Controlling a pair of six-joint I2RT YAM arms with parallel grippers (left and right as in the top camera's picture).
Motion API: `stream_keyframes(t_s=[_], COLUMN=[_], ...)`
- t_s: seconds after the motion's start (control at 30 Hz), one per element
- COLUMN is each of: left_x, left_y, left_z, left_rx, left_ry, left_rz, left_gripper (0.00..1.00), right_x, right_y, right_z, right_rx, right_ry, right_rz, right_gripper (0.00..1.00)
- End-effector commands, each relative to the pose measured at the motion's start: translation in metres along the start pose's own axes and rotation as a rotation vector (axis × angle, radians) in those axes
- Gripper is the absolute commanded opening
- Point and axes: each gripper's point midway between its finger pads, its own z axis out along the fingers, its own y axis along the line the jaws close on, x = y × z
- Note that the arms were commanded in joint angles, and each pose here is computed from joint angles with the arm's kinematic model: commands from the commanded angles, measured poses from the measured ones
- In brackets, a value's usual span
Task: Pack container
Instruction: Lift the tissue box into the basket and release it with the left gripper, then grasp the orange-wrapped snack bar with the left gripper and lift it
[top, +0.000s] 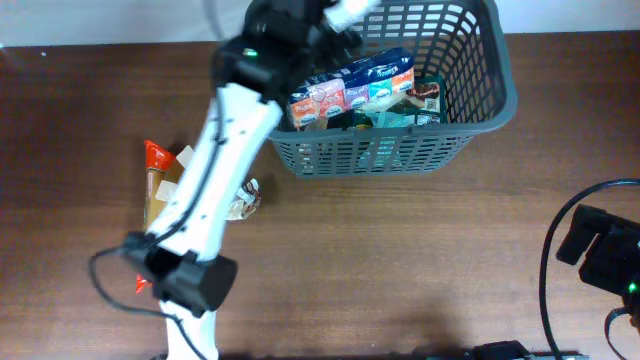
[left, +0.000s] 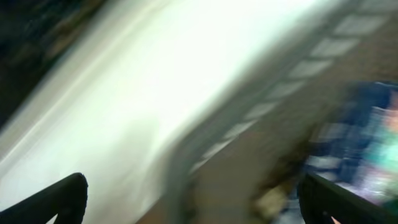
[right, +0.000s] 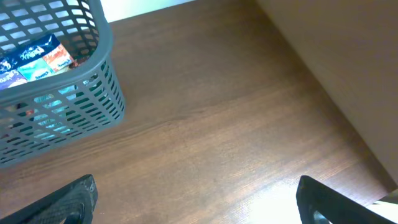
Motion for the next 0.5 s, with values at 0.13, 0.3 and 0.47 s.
stream_keyframes(t_s=[0.13, 0.3, 0.47], left_x=[0.143, 0.25, 0.317], left_y=[0.166, 0.155, 0.105], left_z=[-0.087, -0.078, -0.065], left_rx=[-0.363, -0.189, 0.03], left_ry=[0.303, 0.573, 0.8], left_rz=[-0.581, -0.694, -0.606], left_gripper=[1.0, 0.94, 0.93], right_x=[0.002, 0.002, 0.002], right_y=[-0.001, -0.001, -0.001], right_z=[-0.001, -0.001, -0.001], right_rx=[-0.003, -0.003, -0.003], right_ry=[0.003, 0.003, 0.003], right_rz=[-0.014, -0.013, -0.013], right_gripper=[0.99, 0.99, 0.99])
